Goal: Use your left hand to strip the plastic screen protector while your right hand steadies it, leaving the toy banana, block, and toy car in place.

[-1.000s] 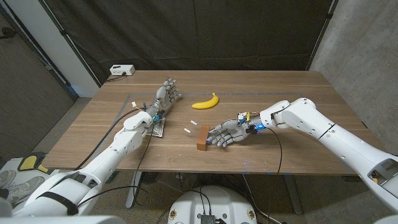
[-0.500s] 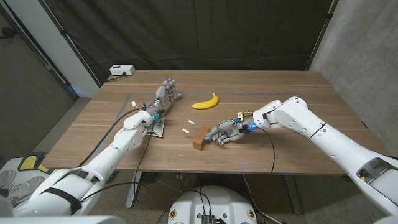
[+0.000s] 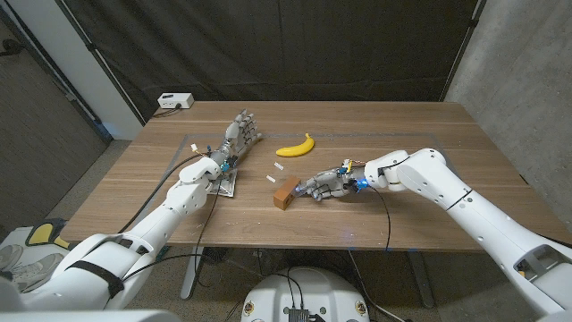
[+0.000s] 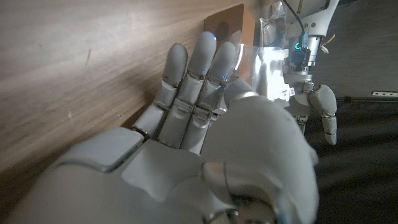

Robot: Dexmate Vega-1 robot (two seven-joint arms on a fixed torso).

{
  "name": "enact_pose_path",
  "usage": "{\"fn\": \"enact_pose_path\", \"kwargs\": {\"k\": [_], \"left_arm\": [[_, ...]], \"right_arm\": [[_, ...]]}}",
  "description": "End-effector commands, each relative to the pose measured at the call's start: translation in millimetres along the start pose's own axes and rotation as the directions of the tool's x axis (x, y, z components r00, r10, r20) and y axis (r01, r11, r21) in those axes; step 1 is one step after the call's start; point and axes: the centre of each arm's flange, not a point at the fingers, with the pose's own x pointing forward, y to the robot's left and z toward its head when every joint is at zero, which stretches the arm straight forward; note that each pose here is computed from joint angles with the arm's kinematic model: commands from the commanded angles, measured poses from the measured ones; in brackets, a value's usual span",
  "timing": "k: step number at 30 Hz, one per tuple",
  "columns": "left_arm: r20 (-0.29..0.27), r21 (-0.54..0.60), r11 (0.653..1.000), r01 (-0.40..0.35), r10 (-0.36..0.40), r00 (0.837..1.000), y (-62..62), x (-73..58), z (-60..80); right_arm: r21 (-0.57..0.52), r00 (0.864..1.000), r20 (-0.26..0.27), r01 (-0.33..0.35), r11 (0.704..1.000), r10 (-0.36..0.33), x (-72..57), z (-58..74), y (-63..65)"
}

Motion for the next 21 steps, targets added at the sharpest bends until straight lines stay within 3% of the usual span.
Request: {"fn": "enact_pose_path", "kwargs": {"k": [1,7,12,21], "left_arm": [[0.003,0.008,0.999,0.038,-0.038,0.999,-7.4,10.3,2.7],[-0.021,0.098,0.992,0.086,-0.084,0.996,-7.3,16.6,10.6],[-0.004,0.201,0.977,0.078,-0.078,0.997,-7.3,18.8,25.3],[0.097,0.315,0.948,0.042,-0.076,0.992,-18.9,21.5,51.5]], "right_arm": [[0.082,0.941,0.281,0.173,0.982,-0.189,-18.9,4.2,-11.0],[0.116,0.884,0.373,0.258,0.959,-0.282,-27.3,8.6,-14.6],[0.107,0.846,0.407,0.33,0.938,-0.344,-34.6,11.1,-17.4],[0.045,0.814,0.409,0.434,0.9,-0.413,-39.8,13.1,-19.6]]}}
